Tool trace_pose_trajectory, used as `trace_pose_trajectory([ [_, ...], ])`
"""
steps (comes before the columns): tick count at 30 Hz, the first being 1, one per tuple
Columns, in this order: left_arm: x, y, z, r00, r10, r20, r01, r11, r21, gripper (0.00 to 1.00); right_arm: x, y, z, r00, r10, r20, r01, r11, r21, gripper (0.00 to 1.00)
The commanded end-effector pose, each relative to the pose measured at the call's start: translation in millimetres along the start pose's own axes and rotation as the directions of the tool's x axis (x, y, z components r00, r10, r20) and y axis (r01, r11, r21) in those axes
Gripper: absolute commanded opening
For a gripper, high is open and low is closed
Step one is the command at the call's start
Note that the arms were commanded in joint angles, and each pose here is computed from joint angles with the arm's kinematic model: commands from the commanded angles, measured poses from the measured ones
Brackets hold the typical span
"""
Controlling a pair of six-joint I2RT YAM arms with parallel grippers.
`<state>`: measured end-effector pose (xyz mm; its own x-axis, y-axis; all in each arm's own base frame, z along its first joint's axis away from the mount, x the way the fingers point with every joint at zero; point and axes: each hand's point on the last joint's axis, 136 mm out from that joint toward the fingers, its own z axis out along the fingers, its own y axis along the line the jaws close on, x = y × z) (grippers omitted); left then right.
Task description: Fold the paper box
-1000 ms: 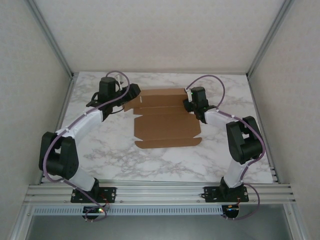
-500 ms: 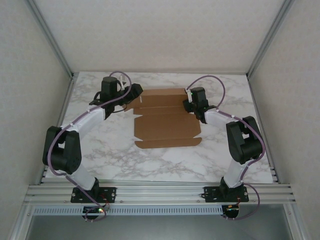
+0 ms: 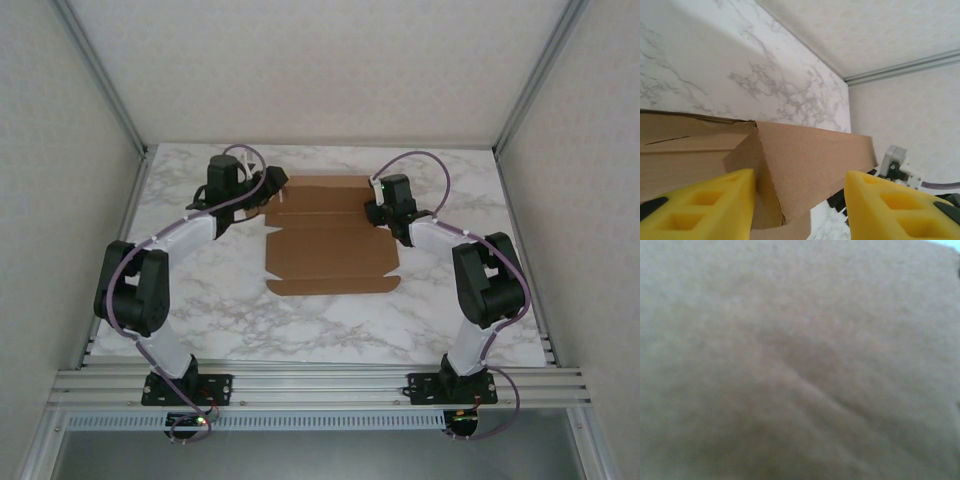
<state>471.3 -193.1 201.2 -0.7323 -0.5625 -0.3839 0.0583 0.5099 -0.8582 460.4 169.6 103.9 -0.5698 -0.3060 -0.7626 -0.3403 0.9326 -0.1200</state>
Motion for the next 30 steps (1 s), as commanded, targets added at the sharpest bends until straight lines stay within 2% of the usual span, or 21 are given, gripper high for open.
trace_pose_trajectory([
  [1, -2, -8, 6, 1.0, -0.013, 0.003, 0.013, 0.996, 0.084, 0.46, -14, 8, -5, 1.0, 0.006, 0.02, -0.005, 1.0, -0.024, 0.43],
  [7, 2, 0, 16, 0.999, -0.047, -0.006, 0.047, 0.994, 0.102, 0.41, -15, 9, -5, 1.0, 0.003, 0.013, -0.003, 1.0, -0.028, 0.4],
  [15, 7, 5, 22, 0.996, -0.086, -0.012, 0.087, 0.988, 0.129, 0.15, -14, 7, -8, 1.0, 0.004, 0.012, -0.004, 1.0, -0.014, 0.36],
  [18, 8, 6, 22, 0.996, -0.089, -0.012, 0.09, 0.988, 0.129, 0.12, -12, 2, -7, 1.0, 0.003, 0.003, -0.003, 1.0, 0.011, 0.36],
  [20, 8, 7, 20, 0.996, -0.085, -0.009, 0.086, 0.988, 0.127, 0.18, -11, 1, -7, 1.0, 0.003, 0.001, -0.004, 1.0, 0.023, 0.35],
  [23, 7, 11, 14, 0.998, -0.06, 0.007, 0.059, 0.993, 0.099, 0.44, -10, -4, -7, 1.0, 0.006, -0.005, -0.006, 0.999, 0.051, 0.32],
  [24, 4, 11, 9, 0.999, -0.044, 0.023, 0.041, 0.996, 0.085, 0.5, -10, -6, -7, 1.0, 0.005, -0.008, -0.005, 0.998, 0.061, 0.3],
  [26, 0, 12, -2, 0.998, 0.004, 0.056, -0.007, 0.999, 0.053, 0.57, -9, -8, -6, 1.0, 0.005, -0.016, -0.004, 0.997, 0.074, 0.29],
  [30, -7, 11, -28, 0.982, 0.122, 0.147, -0.12, 0.993, -0.024, 0.61, -11, -10, -5, 1.0, 0.012, -0.028, -0.009, 0.997, 0.078, 0.27],
])
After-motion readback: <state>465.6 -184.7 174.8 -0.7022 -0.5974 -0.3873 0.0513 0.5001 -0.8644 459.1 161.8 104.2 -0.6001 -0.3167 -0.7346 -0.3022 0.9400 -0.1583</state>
